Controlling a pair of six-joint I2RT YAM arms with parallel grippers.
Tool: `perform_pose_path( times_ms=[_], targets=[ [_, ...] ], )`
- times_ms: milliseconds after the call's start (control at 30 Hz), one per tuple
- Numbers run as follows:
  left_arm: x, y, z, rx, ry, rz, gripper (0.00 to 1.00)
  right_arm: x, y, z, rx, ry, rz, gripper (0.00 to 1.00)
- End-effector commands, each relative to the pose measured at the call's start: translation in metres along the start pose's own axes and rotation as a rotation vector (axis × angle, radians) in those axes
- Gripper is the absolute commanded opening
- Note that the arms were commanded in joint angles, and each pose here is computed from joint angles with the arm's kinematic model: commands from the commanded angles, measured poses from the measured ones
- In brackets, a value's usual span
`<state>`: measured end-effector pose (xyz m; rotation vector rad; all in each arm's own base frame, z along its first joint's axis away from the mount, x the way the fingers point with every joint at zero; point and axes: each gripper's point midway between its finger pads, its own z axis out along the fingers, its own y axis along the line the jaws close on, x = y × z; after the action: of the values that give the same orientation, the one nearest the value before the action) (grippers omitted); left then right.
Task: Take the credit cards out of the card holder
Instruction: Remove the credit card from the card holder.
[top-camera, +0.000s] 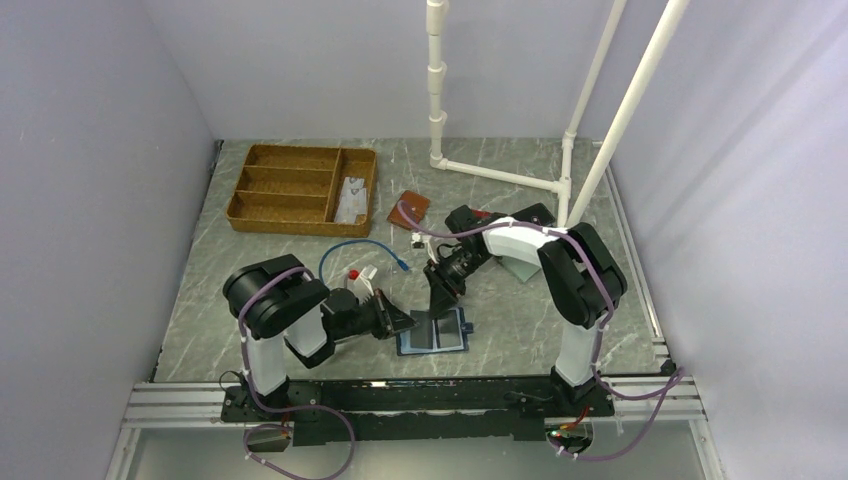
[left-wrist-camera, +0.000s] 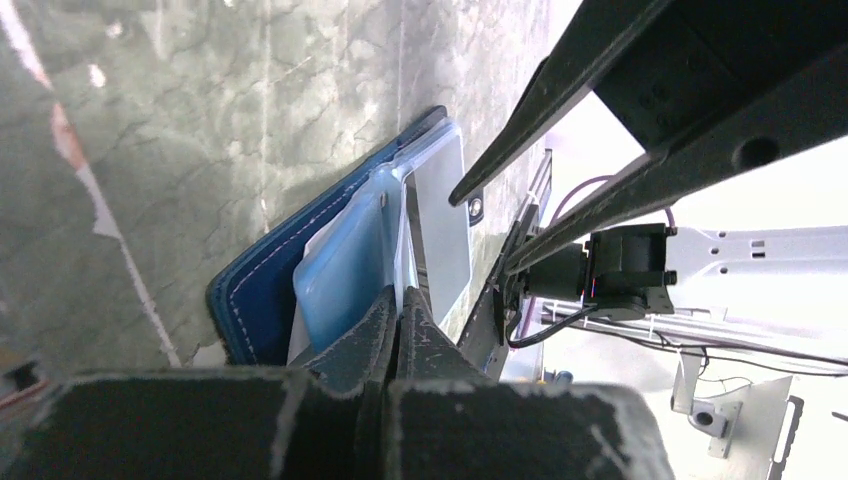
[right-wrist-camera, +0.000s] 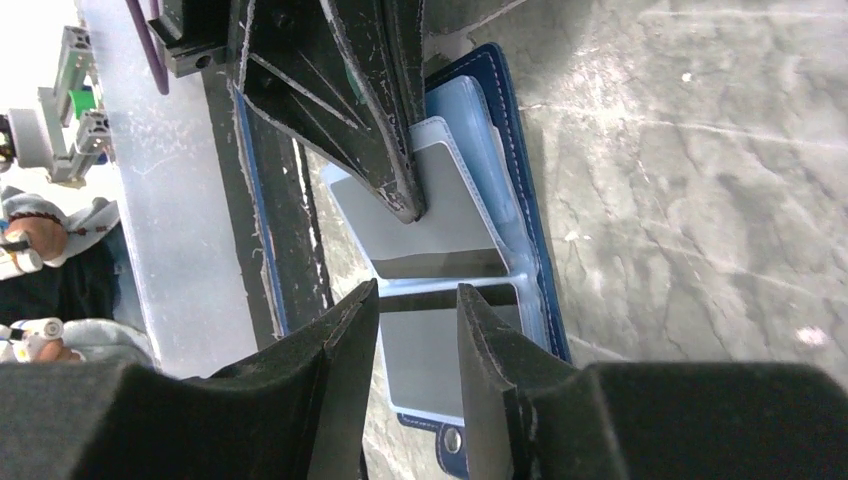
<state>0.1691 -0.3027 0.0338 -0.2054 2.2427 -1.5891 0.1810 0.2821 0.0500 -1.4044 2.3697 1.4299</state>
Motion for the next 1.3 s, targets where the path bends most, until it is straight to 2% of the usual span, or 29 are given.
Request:
perform_pose_path(
  times_ms=[0, 100, 233, 533, 700, 867, 1167, 1267],
  targets=[
    [-0.005, -0.031, 0.003, 0.155, 0.001, 0.11, 0.0, -0.017, 0.015, -0.017, -0.044, -0.065, -0.072, 0.38],
    [-0.005, -0.04, 0.004, 0.188, 0.01, 0.145, 0.0, -0.017, 0.015, -0.017, -0.046, -0.065, -0.07, 0.38],
    [-0.013, -0.053, -0.003, 0.217, -0.042, 0.203, 0.0, -0.017, 0.009, -0.019, -0.015, -0.067, -0.054, 0.38],
    [-0.02, -0.061, -0.007, 0.217, -0.08, 0.229, 0.0, -0.018, 0.002, -0.023, 0.015, -0.079, -0.031, 0.39],
    [-0.022, -0.064, -0.01, 0.233, -0.099, 0.232, 0.0, -0.018, 0.004, -0.023, -0.002, -0.084, -0.03, 0.44],
    [-0.023, -0.069, -0.009, 0.255, -0.101, 0.24, 0.0, -0.021, 0.017, -0.021, -0.081, -0.108, -0.025, 0.45],
    [-0.025, -0.078, -0.01, 0.276, -0.104, 0.25, 0.0, -0.021, 0.022, -0.017, -0.132, -0.121, 0.003, 0.42],
    [-0.025, -0.078, -0.01, 0.274, -0.105, 0.249, 0.0, -0.02, 0.023, -0.015, -0.14, -0.12, 0.007, 0.35]
  ],
)
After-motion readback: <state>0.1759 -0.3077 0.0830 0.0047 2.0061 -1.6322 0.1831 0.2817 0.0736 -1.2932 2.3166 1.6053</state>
